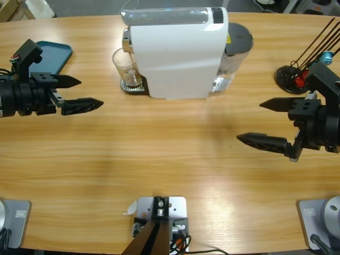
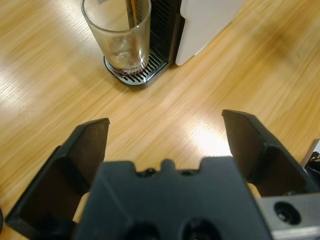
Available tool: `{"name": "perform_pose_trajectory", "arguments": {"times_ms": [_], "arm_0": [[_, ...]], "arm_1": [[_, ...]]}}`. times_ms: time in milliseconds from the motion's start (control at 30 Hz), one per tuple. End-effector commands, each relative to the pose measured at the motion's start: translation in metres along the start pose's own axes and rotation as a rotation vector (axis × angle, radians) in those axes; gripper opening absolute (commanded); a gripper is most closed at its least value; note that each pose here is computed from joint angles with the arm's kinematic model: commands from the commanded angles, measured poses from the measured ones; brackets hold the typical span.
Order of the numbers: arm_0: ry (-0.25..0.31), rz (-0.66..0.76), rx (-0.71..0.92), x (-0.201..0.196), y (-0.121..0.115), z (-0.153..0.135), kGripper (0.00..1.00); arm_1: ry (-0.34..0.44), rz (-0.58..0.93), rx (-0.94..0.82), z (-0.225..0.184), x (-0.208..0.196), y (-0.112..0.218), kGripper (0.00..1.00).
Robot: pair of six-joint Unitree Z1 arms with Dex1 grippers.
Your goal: Pour coffee
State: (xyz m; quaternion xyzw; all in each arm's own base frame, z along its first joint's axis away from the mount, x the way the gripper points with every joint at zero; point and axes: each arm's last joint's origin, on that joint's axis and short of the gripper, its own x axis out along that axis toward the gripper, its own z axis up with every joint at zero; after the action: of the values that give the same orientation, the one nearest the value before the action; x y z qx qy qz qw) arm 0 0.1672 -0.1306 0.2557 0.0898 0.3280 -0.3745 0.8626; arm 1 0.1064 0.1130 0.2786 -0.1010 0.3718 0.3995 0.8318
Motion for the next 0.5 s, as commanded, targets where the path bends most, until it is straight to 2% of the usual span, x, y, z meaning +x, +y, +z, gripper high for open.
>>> {"name": "perform_pose_trajectory", "arguments": {"times_ms": [33, 500], "arm_0": [[0.059, 0.002, 0.001, 0.0119, 0.0003, -0.0114, 0.98], [0.057, 0.001, 0.002, 0.0136, 0.0002, -0.0119, 0.977]], "arm_1": [[0.032, 0.018, -0.017, -0.0055, 0.0068, 0.0008, 1.0], [0.03, 0.018, -0.017, -0.0053, 0.0068, 0.0008, 1.0]]}}
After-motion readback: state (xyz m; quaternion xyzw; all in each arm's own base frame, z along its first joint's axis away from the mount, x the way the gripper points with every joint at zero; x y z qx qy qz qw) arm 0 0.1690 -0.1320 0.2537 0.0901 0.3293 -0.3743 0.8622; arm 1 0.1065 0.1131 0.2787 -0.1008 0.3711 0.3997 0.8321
